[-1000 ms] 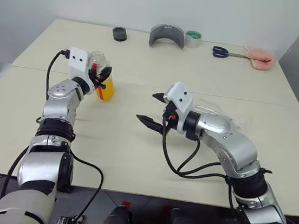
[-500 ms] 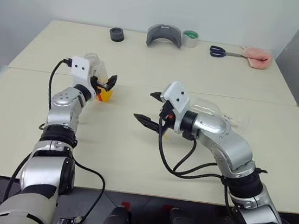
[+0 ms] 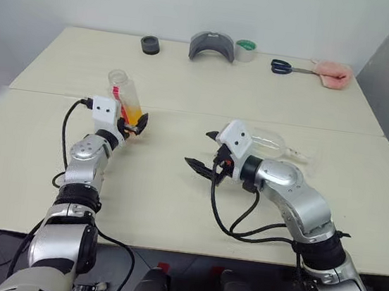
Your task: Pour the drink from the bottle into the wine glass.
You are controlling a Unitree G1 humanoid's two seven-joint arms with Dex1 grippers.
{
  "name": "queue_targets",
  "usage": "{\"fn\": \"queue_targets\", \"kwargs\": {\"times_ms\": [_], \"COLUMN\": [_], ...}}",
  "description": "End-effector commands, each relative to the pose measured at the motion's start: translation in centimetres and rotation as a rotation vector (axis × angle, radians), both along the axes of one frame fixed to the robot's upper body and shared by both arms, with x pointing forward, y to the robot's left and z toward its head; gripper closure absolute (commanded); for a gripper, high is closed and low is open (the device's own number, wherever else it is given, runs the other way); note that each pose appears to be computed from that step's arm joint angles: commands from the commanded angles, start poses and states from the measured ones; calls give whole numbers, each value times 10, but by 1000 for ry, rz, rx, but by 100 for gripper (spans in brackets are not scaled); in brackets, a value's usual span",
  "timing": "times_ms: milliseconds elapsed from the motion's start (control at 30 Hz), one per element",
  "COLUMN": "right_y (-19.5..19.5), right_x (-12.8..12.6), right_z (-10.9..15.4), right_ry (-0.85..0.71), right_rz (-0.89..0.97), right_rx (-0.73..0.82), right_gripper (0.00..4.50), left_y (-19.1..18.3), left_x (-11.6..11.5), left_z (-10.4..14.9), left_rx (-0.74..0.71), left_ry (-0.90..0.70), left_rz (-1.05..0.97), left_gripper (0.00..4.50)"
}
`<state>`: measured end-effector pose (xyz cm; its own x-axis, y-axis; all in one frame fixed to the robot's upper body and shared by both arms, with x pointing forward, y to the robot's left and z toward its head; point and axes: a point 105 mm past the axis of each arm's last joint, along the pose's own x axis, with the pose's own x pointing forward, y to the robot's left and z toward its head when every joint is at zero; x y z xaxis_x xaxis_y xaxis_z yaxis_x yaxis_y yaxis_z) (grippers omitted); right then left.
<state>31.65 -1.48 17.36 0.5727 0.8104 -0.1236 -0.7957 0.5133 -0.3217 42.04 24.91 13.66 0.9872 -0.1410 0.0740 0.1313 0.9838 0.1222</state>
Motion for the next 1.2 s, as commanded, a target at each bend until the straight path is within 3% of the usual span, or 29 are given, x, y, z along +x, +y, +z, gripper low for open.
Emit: {"fn": "queue_targets", "kwargs": {"times_ms": [33,433,600,733,900,1067,1200], "right_y": [-5,-61,-93,-112,-135,-143,-144], "right_x": [-11,-37,-36,-30,1,18,26], "right_z": [12,-8,-11,-19,-24,-32,-47], "right_ry": [-120,-197,-317,-393,-437,-438,-421], "right_rz": [-6,-268,-471,-604,-752,-768,-754], "right_rx": [-1,-59,-174,-366,-592,-700,-775], "right_gripper": [0,0,0,0,0,0,0], "left_y": [-1,-8,-56,-93,-132,-144,-152], "left_x": [-7,-57,-83,-96,-115,-118,-111], "left_z": [12,-10,-16,-13,-1,4,5], "left_rx": [27,16,38,74,201,316,324], "left_ry": [-67,-52,0,37,109,108,80], "left_rz": [13,9,-263,-514,-925,-1084,-1113], "left_gripper": [3,3,3,3,3,3,3]}}
